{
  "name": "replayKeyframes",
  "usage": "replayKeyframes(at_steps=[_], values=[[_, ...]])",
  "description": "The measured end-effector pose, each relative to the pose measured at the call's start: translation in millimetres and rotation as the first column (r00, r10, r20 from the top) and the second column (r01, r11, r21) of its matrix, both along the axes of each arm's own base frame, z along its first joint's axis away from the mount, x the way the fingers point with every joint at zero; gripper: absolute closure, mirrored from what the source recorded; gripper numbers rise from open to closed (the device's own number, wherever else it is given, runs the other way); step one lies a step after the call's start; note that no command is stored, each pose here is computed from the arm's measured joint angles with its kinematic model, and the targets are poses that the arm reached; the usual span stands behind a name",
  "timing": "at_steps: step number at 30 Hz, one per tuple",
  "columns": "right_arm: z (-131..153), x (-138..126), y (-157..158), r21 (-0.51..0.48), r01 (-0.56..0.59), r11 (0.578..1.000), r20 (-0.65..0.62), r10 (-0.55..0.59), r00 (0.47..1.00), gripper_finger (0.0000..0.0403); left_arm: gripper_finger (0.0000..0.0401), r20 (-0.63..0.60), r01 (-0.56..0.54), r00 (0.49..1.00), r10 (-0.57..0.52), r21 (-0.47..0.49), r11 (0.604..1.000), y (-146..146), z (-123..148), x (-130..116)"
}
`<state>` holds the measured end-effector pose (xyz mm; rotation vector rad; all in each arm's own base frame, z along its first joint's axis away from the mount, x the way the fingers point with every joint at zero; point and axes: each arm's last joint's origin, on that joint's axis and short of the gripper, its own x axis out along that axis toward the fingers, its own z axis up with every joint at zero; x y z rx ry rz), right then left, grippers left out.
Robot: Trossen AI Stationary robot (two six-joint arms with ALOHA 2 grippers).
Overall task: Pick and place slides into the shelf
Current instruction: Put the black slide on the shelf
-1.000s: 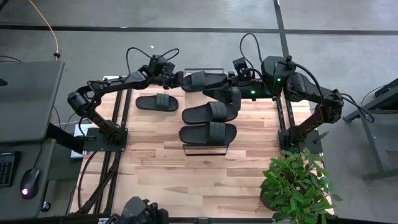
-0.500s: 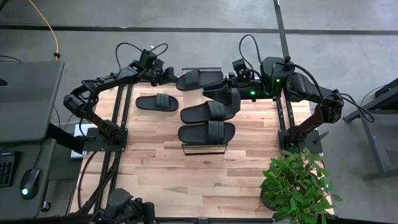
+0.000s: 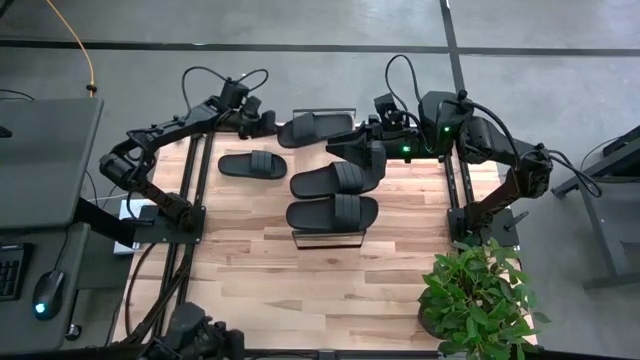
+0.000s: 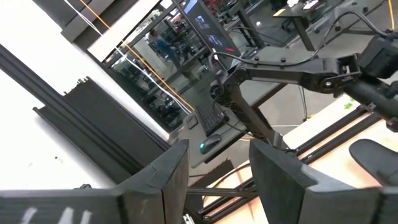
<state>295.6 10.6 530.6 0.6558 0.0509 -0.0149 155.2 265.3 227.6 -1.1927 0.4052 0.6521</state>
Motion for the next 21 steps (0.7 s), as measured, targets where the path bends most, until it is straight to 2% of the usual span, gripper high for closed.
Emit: replayKeyframes(at_steps=[5, 8, 13, 17, 21], values=[[-1, 0, 0, -0.005, 0.014, 1.000, -0.008, -0.014, 1.000, 0.0244, 0.0190, 0.039, -0.018, 0.999, 0.016, 0.042, 0.999, 7, 21, 4], [-1, 0, 0, -0.006, 0.015, 1.000, -0.009, -0.015, 1.000, 0.0244, 0.0190, 0.060, -0.025, 0.998, 0.020, 0.099, 0.995, 11, 40, 9], [-1, 0, 0, -0.006, 0.015, 1.000, -0.009, -0.015, 1.000, 0.0244, 0.0190, 0.020, -0.042, 0.999, 0.040, 0.134, 0.990, 14, 65, 11], [-1, 0, 1, -0.006, 0.016, 1.000, -0.008, -0.016, 1.000, 0.0244, 0.0190, -0.050, -0.007, 0.999, 0.013, 0.118, 0.993, 11, 73, 8], [-1, 0, 1, -0.010, 0.021, 1.000, -0.009, -0.021, 1.000, 0.0244, 0.0190, -0.034, 0.067, 0.997, -0.065, 0.061, 0.996, 5, 77, 10]])
